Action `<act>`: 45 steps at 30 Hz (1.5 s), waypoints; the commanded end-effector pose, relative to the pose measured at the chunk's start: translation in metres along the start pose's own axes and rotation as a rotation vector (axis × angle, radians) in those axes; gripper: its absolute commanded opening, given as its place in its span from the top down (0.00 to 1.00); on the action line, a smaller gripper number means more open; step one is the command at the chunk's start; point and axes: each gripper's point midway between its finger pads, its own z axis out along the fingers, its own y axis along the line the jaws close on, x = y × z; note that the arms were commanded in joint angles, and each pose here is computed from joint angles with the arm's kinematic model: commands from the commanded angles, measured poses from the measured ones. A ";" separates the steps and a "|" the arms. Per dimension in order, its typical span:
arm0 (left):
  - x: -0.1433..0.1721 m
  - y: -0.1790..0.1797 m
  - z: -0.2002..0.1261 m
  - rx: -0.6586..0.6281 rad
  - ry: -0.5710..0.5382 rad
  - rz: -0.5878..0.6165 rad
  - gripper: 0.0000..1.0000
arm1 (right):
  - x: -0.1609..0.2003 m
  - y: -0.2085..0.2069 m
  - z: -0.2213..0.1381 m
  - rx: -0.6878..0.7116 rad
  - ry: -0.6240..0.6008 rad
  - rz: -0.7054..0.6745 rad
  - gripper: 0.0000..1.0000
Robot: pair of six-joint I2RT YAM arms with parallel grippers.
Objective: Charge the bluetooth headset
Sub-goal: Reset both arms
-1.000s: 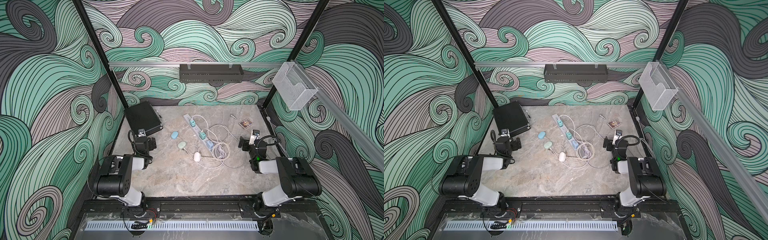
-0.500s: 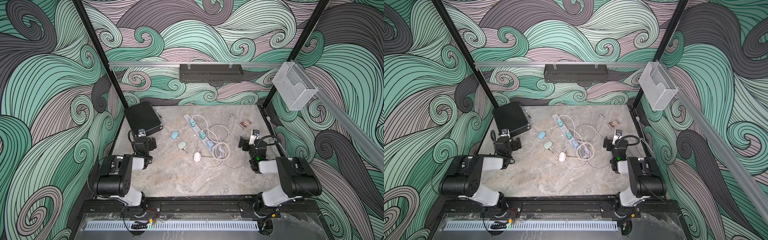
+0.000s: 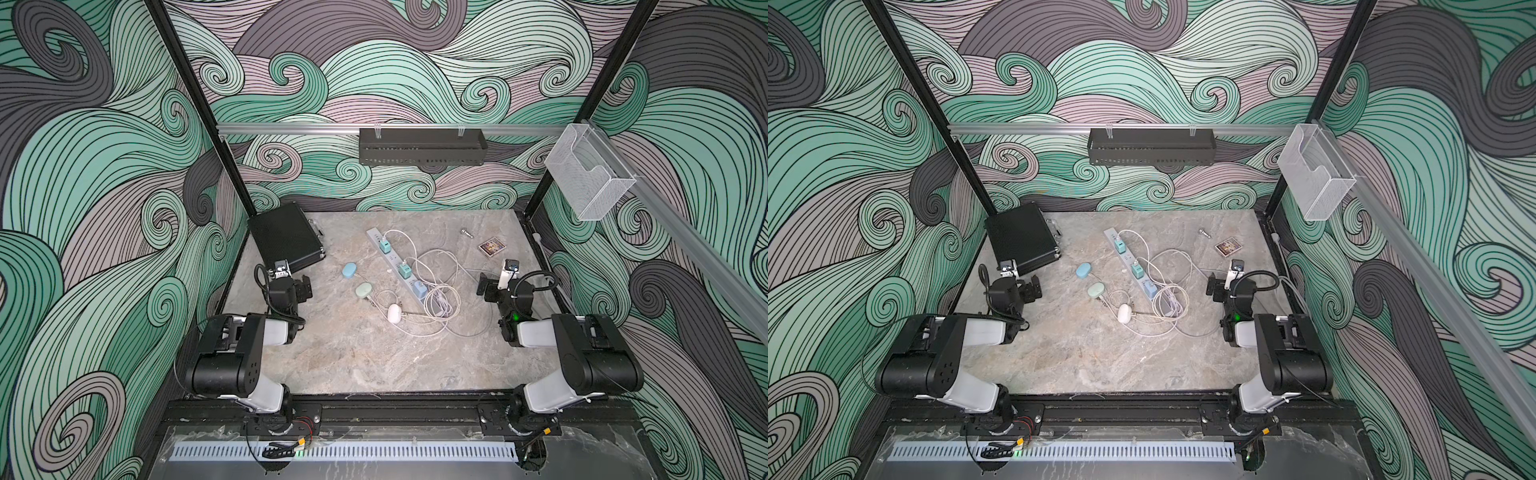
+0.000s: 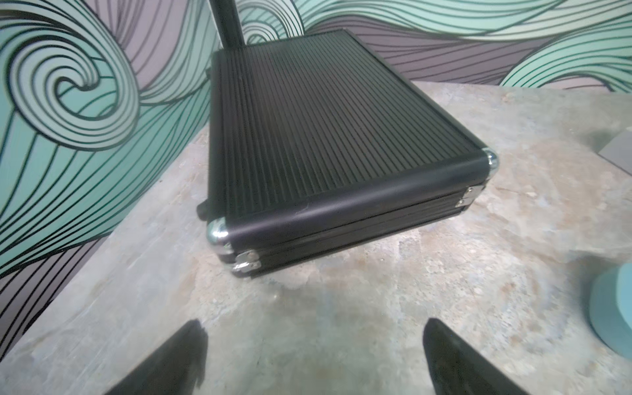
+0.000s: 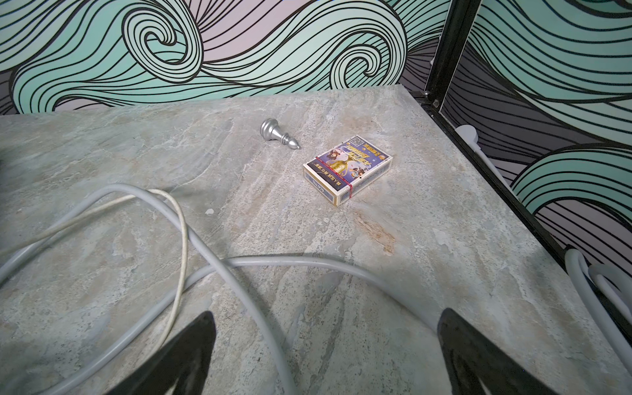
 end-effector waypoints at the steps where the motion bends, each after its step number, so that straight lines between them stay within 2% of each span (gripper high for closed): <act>1: -0.021 0.008 -0.009 -0.028 -0.125 -0.066 0.01 | -0.013 0.000 0.001 0.012 -0.040 0.001 0.00; 3: -0.020 0.000 0.006 -0.018 -0.026 -0.033 0.01 | -0.013 -0.001 0.001 0.014 -0.042 0.001 0.00; 4: -0.021 -0.010 0.009 0.034 -0.019 0.005 0.01 | -0.012 -0.001 0.001 0.013 -0.039 0.000 0.00; 6: -0.022 -0.025 -0.004 0.120 -0.074 0.046 0.02 | -0.013 -0.001 0.002 0.014 -0.040 0.001 0.00; 8: -0.022 -0.014 -0.009 0.066 -0.124 0.018 0.01 | -0.013 -0.001 0.001 0.015 -0.040 0.001 0.00; 9: -0.022 -0.008 -0.005 0.025 -0.112 0.005 0.01 | -0.013 -0.001 0.001 0.013 -0.041 0.001 0.00; 11: -0.021 -0.005 0.010 -0.021 -0.010 -0.004 0.01 | -0.013 -0.001 0.001 0.014 -0.040 0.001 0.00; 13: -0.022 -0.014 0.020 0.011 0.019 0.037 0.01 | -0.013 0.000 0.001 0.013 -0.041 0.000 0.01; 15: -0.021 -0.014 0.019 0.017 0.037 0.027 0.01 | -0.013 -0.001 0.001 0.015 -0.041 0.001 0.00; 45: -0.022 -0.014 0.020 0.018 0.034 0.027 0.01 | -0.013 0.000 0.001 0.014 -0.041 -0.001 0.00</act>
